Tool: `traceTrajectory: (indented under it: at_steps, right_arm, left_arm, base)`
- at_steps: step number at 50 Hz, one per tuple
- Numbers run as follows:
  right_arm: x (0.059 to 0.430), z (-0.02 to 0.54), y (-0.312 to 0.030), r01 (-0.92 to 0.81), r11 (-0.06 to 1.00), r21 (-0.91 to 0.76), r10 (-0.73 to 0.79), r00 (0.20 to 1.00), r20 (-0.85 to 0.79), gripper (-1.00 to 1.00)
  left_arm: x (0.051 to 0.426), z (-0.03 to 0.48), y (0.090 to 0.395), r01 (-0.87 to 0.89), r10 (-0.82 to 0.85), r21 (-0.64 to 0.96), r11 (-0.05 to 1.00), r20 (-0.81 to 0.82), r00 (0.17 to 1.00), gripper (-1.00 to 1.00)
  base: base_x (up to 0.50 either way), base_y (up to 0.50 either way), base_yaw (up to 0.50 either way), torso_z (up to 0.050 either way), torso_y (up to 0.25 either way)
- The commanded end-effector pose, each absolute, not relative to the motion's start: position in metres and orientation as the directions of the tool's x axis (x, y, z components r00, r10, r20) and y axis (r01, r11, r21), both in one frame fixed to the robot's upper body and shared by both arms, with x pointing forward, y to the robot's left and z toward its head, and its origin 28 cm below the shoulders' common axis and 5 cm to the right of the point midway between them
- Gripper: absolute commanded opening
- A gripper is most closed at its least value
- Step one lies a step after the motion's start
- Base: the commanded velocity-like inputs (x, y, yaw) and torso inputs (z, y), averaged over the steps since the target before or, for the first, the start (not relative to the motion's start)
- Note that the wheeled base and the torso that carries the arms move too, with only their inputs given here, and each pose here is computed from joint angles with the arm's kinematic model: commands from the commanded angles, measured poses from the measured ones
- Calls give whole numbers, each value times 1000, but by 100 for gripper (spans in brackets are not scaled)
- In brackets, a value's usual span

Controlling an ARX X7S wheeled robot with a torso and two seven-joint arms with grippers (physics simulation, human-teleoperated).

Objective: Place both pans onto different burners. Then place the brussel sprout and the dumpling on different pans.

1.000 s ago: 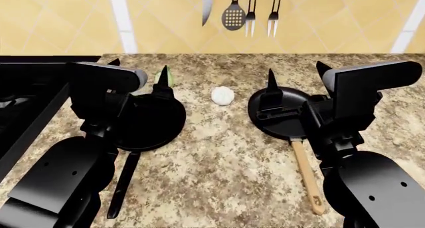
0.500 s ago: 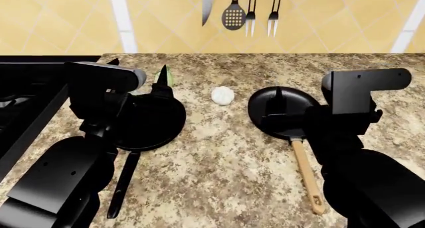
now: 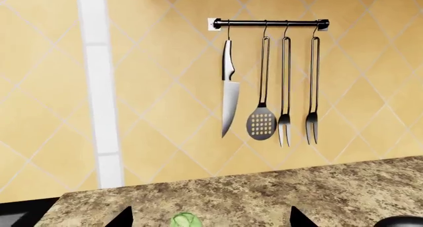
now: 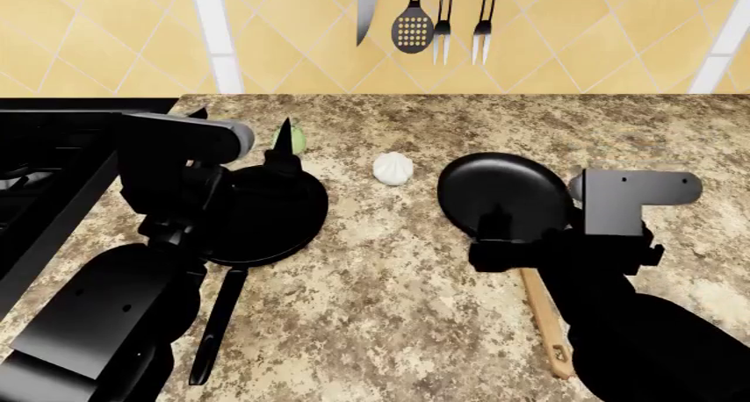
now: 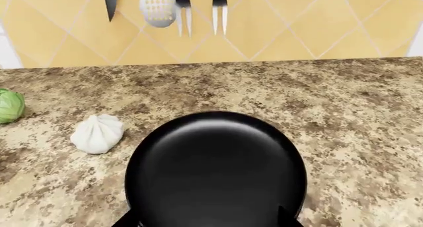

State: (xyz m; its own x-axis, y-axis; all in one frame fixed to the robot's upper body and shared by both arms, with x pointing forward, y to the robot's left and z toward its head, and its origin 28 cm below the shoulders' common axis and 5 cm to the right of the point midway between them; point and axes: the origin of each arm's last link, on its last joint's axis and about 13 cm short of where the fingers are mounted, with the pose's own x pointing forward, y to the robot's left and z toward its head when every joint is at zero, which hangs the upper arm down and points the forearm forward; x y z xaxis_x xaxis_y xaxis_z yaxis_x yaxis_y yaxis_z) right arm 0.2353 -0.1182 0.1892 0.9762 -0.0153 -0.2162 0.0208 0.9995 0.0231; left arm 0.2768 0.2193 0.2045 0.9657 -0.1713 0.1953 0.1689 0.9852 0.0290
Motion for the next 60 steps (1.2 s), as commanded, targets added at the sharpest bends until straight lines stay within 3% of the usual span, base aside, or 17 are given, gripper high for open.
traceTrajectory:
  at_steps: [1,49,50,60]
  right_arm:
    - [232,171,-121,10,999,36,0,960,-279,100]
    - [232,118,-126,0,999,47,23,876,-481,100]
    - [232,118,-126,-4,999,45,25,876,-481,-100]
    - [229,122,-125,-10,998,67,39,894,-446,-100]
  left_arm:
    - [277,203,219,169,-171,24,985,190,967,100]
    - [278,202,217,180,-180,17,984,181,967,100]
    - [278,202,217,180,-180,17,984,181,967,100]
    - [277,203,217,181,-181,15,983,184,966,100]
  base:
    - [0,0,0,0,0]
    - [0,0,0,0,0]
    - [0,0,0,0,0]
    - [0,0,0,0,0]
